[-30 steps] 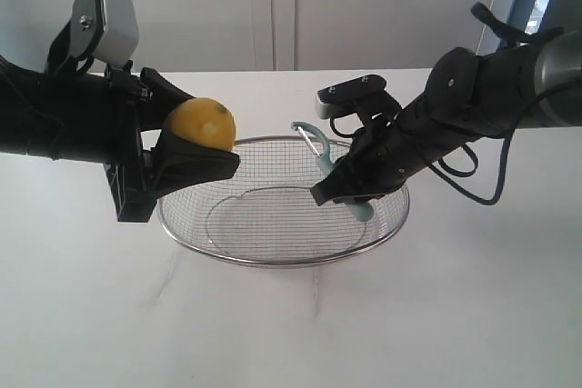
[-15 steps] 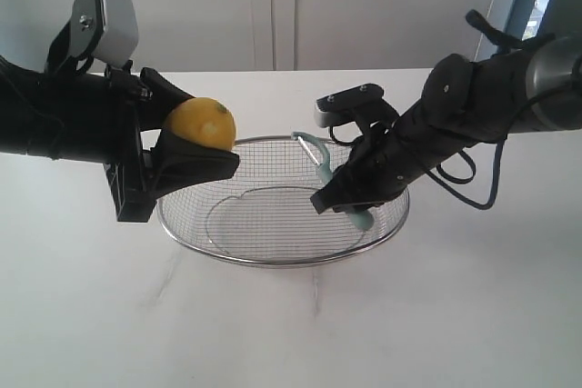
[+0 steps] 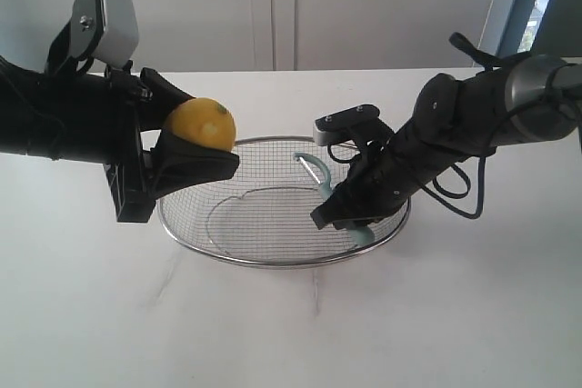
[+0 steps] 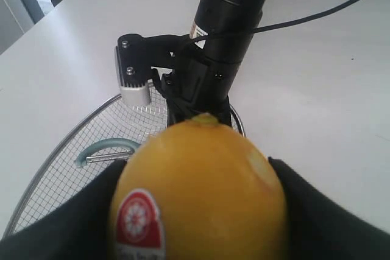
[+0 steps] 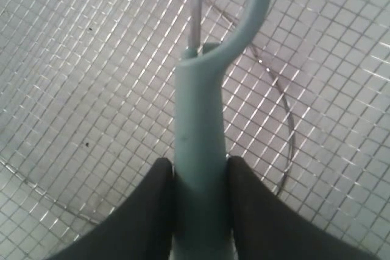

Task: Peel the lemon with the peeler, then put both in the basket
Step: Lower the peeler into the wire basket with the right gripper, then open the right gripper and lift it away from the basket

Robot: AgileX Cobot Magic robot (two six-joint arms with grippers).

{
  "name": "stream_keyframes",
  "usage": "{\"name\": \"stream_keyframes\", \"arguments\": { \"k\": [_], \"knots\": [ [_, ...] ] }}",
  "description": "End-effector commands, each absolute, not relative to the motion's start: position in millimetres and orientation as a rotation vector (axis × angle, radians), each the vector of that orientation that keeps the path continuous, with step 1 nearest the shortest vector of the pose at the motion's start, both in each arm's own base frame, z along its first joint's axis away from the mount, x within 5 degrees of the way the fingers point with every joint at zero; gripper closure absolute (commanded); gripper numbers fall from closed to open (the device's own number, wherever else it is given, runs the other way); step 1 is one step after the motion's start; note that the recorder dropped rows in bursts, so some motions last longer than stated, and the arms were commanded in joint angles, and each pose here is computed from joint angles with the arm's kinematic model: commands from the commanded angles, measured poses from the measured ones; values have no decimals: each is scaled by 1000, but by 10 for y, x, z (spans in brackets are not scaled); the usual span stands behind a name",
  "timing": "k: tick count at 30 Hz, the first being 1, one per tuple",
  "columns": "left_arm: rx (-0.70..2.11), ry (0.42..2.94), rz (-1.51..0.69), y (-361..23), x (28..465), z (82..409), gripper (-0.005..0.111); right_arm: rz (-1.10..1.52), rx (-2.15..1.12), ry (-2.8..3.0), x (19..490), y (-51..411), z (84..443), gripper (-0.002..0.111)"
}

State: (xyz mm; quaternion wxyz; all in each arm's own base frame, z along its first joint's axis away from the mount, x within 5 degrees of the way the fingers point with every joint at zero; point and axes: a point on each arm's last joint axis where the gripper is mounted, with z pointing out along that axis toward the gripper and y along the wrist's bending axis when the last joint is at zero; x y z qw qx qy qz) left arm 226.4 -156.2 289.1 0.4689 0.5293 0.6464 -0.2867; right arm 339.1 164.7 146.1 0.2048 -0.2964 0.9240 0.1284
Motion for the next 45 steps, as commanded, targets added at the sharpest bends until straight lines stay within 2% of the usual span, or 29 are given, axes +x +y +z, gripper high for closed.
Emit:
{"name": "stream_keyframes", "arguments": {
  "k": [1,5,11,21,25,32,45],
  "knots": [
    [1287,1571,-745,-1572,2224,2930,107,359,-822,2574,3400,1648,1464,101],
    [1287,1571,-745,-1572,2224,2930,107,358,-821,2572,3401,1648,1464,90],
    [1287,1571,-745,-1572,2224,2930,107,357,-817,2570,3405,1648,1466,85],
    [1287,1571,-745,-1572,2224,2930,107,354,-814,2565,3410,1648,1468,67],
    [1287,1571,-745,-1572,2224,2930,107,350,-808,2551,3421,1649,1493,65],
    [1289,1569,-749,-1574,2221,2930,107,374,-820,2440,3414,1666,1996,66],
    [1289,1569,-749,-1574,2221,2930,107,300,-901,2203,3052,1496,2963,66]
  ]
}}
